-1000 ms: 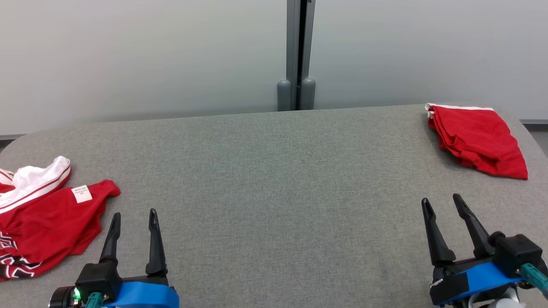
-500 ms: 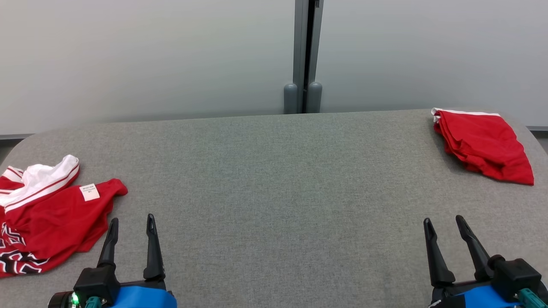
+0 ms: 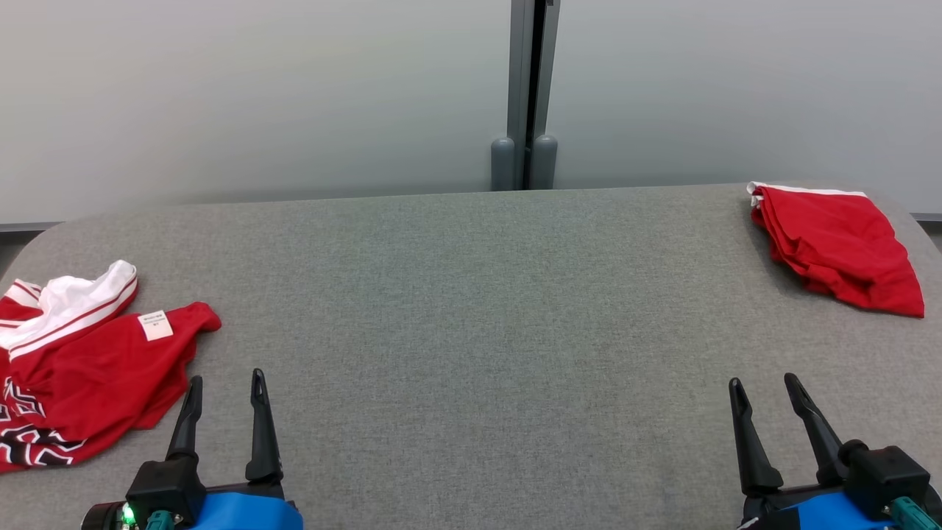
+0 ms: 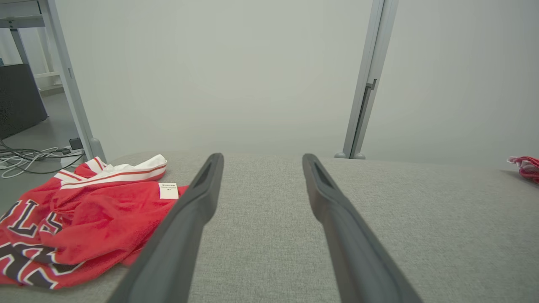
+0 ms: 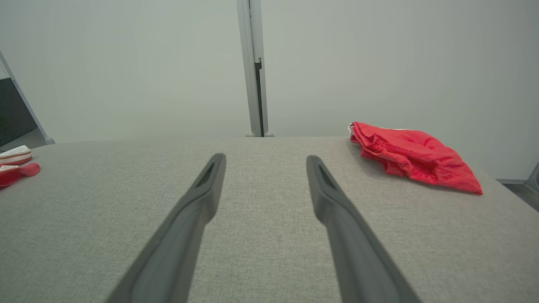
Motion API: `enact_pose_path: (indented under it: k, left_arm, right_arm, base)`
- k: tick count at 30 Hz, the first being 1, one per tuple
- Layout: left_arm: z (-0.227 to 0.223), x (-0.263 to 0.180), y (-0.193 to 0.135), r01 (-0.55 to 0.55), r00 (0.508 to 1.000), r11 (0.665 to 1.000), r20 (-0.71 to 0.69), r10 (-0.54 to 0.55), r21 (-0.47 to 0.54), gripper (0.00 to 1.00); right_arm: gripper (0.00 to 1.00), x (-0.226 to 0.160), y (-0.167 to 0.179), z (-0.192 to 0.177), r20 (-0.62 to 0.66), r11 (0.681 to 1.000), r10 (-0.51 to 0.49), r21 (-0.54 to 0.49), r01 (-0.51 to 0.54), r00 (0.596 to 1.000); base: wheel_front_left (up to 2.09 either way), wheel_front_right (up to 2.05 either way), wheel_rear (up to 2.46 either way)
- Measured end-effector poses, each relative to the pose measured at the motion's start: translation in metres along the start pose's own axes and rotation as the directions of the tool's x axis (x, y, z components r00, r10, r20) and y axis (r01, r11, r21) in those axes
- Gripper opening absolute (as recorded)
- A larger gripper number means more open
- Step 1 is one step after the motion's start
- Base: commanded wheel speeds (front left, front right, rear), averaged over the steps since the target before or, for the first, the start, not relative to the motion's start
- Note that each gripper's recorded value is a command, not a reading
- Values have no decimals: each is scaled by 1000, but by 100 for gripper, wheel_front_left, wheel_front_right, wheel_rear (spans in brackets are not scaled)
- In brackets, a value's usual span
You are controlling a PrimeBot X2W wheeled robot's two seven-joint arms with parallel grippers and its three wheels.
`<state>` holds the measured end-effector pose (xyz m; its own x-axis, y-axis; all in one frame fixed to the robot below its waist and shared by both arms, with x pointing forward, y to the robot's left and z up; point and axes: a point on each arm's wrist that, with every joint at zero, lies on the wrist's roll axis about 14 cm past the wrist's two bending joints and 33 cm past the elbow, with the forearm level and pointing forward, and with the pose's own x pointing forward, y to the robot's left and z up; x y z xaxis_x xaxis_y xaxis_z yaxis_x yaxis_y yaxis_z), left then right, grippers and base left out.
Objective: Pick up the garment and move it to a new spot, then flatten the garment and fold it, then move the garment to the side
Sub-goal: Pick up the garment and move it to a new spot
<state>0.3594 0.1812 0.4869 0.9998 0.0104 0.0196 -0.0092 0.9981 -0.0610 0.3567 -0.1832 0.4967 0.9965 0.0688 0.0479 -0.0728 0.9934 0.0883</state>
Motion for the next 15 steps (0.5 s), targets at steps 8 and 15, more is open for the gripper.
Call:
enact_pose_path:
  k: [8,15]
  left_arm:
    - [0,-5,11,-34,999,999,0,34,5,100]
    - [3,-18,37,-115,993,993,8,115,14,100]
  right_arm:
    - [100,6,14,-4,-16,999,44,2,-44,999]
    - [100,20,43,-12,-37,991,134,14,-133,990]
  base:
    - [0,0,0]
    - [0,0,0]
